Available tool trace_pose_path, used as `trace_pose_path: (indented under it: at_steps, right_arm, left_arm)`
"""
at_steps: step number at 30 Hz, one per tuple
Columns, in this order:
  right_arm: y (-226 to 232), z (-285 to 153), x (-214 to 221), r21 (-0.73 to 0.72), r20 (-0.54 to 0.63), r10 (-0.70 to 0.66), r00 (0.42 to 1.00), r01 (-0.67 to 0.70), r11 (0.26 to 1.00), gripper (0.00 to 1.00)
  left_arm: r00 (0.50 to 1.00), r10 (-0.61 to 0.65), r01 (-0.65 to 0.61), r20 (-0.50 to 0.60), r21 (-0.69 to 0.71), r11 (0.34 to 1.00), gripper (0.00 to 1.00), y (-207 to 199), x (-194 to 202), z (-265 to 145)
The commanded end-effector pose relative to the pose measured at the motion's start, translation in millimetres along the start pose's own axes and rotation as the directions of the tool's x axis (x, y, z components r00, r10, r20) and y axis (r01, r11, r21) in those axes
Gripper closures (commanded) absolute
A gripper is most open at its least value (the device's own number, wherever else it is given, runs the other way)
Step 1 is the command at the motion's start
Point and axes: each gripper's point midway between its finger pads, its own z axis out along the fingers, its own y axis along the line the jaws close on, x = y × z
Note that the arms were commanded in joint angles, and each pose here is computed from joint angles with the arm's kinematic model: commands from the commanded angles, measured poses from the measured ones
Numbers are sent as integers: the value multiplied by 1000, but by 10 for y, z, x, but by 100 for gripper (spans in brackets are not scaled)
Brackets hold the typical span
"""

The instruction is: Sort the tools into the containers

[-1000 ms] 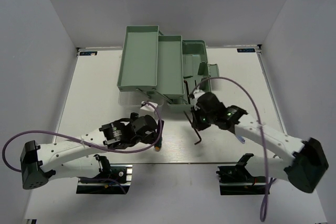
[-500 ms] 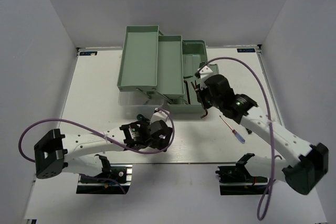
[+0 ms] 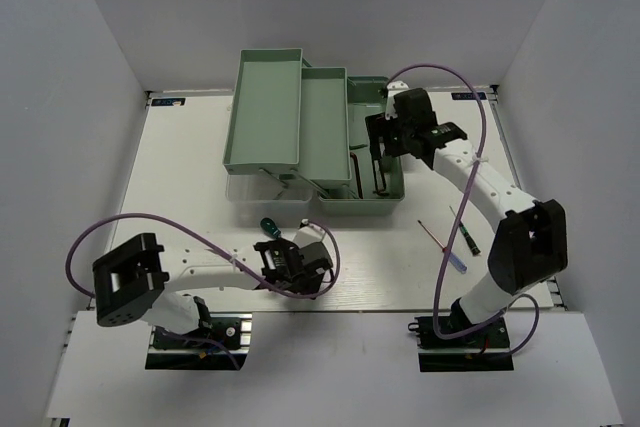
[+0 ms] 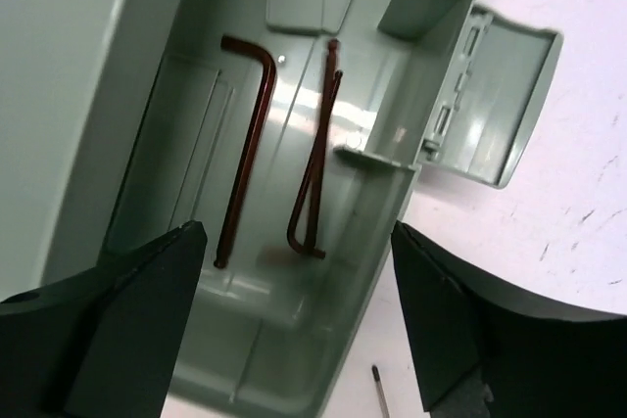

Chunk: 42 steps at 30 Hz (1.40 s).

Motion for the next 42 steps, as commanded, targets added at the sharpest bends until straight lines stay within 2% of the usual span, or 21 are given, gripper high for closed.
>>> trace_pose_path:
  at_steps: [1,3,5,6,8,10,11,13,14,15,16,17,20,25,28,33,37,38,40,41,42]
  right_arm:
    - [129,-194,-115,-133,14,48,999,-45,990,17]
    - [166,-350,-103,-181,30,64,997,-58,982,17]
    - [129,-547,-150,-200,67,89,994,-74,977,17]
    - [159,-544,-10,-220,40,92,995,-81,972,17]
    - [173,-681,14,-243,60,99,993,-81,967,17]
    - [222,-809,173,-277,48,96,994,-80,958,17]
    - [242,-812,282,-287,27,90,996,-79,955,17]
    - [271,-911,464,-316,19,39,999,-31,948,22]
    - [266,-932,514,-321,16,27,999,-21,947,39]
    - [254,-944,554,-333,37,-44,998,54,941,57]
    - [276,-1009,703,-348,24,-66,998,71,935,80]
    - [230,-1023,745,-331,27,-81,996,86,940,100]
    - [99,-1089,952,-266,8,-86,996,85,960,100]
    - [-53,-1214,1097,-204,3,-39,999,39,978,100]
    - [-74,-1299,1100,-199,33,-35,999,41,979,100]
    - [57,-1423,1242,-282,-2,-53,999,50,958,95]
    - [157,-1493,1301,-347,-13,-90,996,80,935,83]
    - [177,-1498,1327,-364,-20,-98,995,84,928,72]
    - [230,-1519,1346,-397,-25,-106,994,88,914,61]
    - [274,-1531,1375,-423,-38,-110,993,83,902,47]
    - [286,-1532,1376,-438,-45,-117,992,85,895,41]
  left_arm:
    - [1000,-4,4,-12,-25,1000,10,-2,73,78]
    - [1000,-8,8,-6,-19,1000,14,-38,59,120]
    - [1000,-6,6,-9,-22,1000,27,-62,70,180]
    - [1000,-6,6,-9,-22,1000,30,-80,55,186]
    - [1000,-7,6,-8,-21,1000,33,-119,34,222]
    - [1000,7,-7,-17,-25,1000,42,-160,60,268]
    - [1000,-1,1,-3,-11,1000,54,-209,1,257]
    - [1000,24,-24,-3,-11,1000,66,-223,-18,267]
    - [1000,25,-25,12,8,1000,79,-304,-77,230]
    - [999,46,-47,26,19,999,84,-329,-144,181]
    - [997,46,-50,70,62,997,87,-462,-320,43]
    - [994,51,-59,93,80,995,96,-506,-425,-42]
    - [970,74,-116,231,175,978,100,-802,-970,-450]
    - [896,29,-96,444,129,987,100,-788,-1919,-1073]
    - [858,5,-28,514,37,999,100,-607,-2362,-1130]
    - [840,-23,83,542,-86,993,100,-221,-2943,-919]
    - [851,-19,113,525,-147,983,100,78,-3276,-672]
    - [859,-14,109,512,-155,982,100,115,-3310,-609]
    - [875,-2,106,485,-187,977,100,251,-3393,-458]
    - [881,-5,103,474,-180,978,100,261,-3404,-418]
    - [887,3,99,462,-196,976,99,321,-3410,-384]
